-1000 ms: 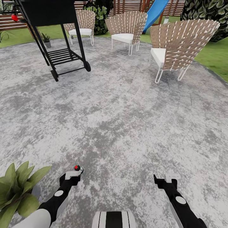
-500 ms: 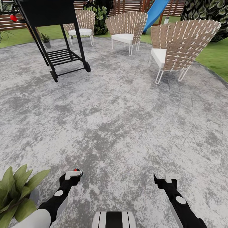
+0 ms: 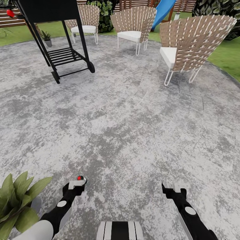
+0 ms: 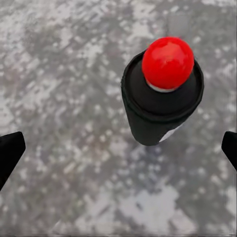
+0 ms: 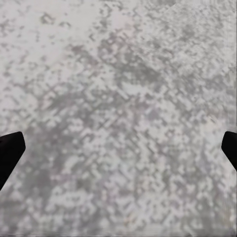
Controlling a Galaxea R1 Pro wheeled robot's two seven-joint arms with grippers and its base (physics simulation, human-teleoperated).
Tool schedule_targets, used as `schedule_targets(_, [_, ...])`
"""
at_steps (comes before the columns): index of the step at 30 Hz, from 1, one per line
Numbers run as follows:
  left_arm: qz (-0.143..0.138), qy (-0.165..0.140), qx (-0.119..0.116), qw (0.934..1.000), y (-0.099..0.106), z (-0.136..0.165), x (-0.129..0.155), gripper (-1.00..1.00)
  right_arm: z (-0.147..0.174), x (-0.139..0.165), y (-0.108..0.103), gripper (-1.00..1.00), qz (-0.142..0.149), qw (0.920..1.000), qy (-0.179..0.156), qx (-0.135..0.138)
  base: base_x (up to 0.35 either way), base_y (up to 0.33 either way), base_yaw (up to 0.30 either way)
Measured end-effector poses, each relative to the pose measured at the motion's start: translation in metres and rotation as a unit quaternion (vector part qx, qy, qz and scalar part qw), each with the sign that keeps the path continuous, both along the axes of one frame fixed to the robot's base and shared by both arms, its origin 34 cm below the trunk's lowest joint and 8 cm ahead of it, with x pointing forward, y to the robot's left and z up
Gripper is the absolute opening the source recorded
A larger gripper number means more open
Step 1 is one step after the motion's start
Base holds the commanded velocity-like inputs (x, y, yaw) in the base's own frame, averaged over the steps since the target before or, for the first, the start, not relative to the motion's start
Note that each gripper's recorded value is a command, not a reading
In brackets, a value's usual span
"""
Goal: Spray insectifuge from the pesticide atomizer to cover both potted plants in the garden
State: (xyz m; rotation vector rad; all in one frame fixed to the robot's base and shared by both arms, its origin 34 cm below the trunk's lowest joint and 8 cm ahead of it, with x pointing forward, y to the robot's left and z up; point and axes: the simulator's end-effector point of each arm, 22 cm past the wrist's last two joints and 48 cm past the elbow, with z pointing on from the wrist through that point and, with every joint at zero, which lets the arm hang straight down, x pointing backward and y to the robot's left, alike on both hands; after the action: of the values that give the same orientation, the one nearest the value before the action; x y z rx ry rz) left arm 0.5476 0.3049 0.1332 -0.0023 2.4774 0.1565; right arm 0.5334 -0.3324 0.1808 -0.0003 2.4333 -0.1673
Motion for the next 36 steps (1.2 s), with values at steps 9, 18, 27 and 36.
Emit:
schedule_targets(9, [-0.002, -0.008, 0.0, 1.0, -0.001, -0.016, -0.009, 1.0, -0.023, -0.017, 0.0, 1.0, 0.0, 0.9997, 0.025, 0.0, 0.0, 0.0, 0.0])
schedule_targets(18, [-0.003, -0.005, -0.001, 1.0, -0.002, -0.019, -0.012, 1.0, -0.027, -0.019, 0.0, 1.0, -0.001, 0.9996, 0.028, 0.0, 0.0, 0.0, 0.0])
schedule_targets(27, [-0.004, 0.003, -0.001, 1.0, -0.002, -0.027, -0.018, 1.0, -0.034, -0.025, 0.001, 1.0, -0.001, 0.9993, 0.037, 0.0, 0.0, 0.0, 0.0])
schedule_targets(36, [-0.003, 0.003, -0.002, 1.0, -0.002, -0.027, -0.018, 1.0, -0.034, -0.025, 0.0, 1.0, -0.001, 0.9993, 0.037, 0.0, 0.045, 0.0, -0.034])
